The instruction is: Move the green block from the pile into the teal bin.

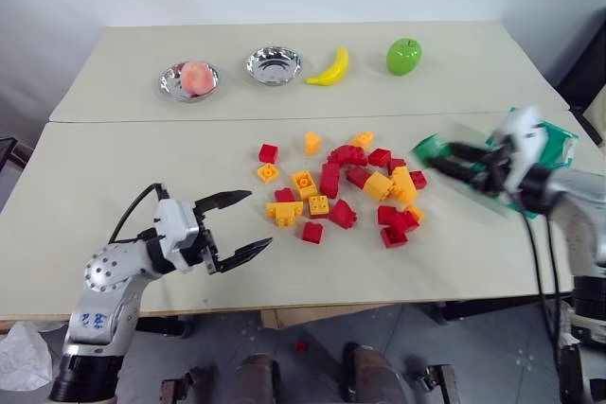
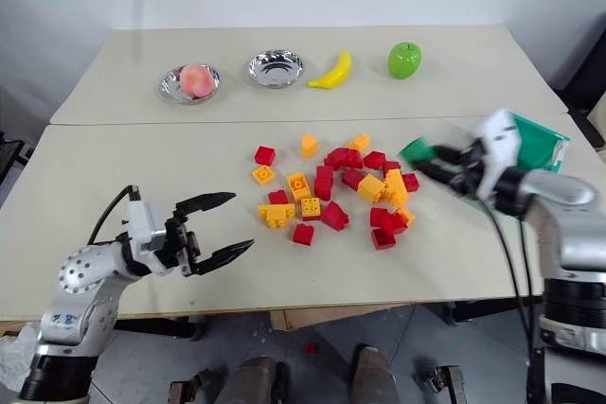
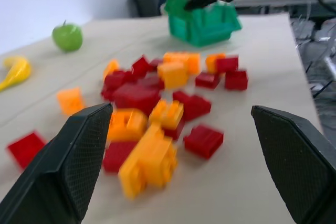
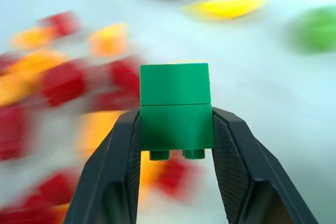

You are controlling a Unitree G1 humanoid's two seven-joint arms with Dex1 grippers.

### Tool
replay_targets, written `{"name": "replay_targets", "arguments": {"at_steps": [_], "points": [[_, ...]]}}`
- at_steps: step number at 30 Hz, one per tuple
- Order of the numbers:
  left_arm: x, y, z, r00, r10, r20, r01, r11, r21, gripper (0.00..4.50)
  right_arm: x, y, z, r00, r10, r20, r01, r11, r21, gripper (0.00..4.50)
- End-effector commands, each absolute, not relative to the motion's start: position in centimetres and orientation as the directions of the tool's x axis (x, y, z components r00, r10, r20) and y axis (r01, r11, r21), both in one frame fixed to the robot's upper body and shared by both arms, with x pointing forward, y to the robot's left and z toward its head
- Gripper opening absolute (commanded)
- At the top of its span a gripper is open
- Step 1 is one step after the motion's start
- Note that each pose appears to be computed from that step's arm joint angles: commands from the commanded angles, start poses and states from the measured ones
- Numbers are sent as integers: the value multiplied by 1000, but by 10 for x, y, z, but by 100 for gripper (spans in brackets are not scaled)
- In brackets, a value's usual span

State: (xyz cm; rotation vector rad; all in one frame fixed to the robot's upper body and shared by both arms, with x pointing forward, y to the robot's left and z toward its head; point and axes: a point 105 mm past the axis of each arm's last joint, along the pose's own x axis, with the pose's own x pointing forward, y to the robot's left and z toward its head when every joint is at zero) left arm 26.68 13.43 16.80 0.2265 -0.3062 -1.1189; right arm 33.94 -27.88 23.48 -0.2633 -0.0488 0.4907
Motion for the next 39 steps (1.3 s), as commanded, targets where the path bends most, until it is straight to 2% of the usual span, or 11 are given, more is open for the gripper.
{"name": "replay_targets", "arguments": {"at_steps": [1,7,11,17,20,24,26,28,33,35,39], "points": [[262,117,182,305,-938,162,869,344,355,450,333,-332,255,965,258,57,-228,922,-314,160],[267,98,193,227,-956,186,886,282,368,450,341,-388,237,1000,-18,-26,9,948,-318,160],[279,97,195,243,-951,190,868,301,395,450,352,-389,231,1000,-6,-27,-2,959,-282,160],[281,101,198,265,-942,207,862,328,387,450,362,-380,235,999,52,9,-48,961,-273,348],[281,107,194,299,-931,207,856,358,373,450,361,-374,240,994,102,51,-83,956,-282,447],[286,125,187,404,-894,194,821,448,354,450,354,-356,246,969,229,93,-190,931,-310,447],[290,144,180,491,-858,152,775,509,375,450,345,-324,246,908,410,90,-364,875,-318,447],[295,162,172,575,-811,107,734,569,371,450,333,-292,234,816,576,58,-541,794,-278,447],[294,196,163,674,-737,55,666,638,387,450,303,-227,186,604,797,19,-765,586,-268,447],[293,203,161,698,-714,42,645,653,397,450,292,-211,168,549,836,-5,-803,525,-283,447],[288,210,159,728,-686,23,614,666,424,450,281,-208,139,526,847,-79,-818,478,-318,447]]}}
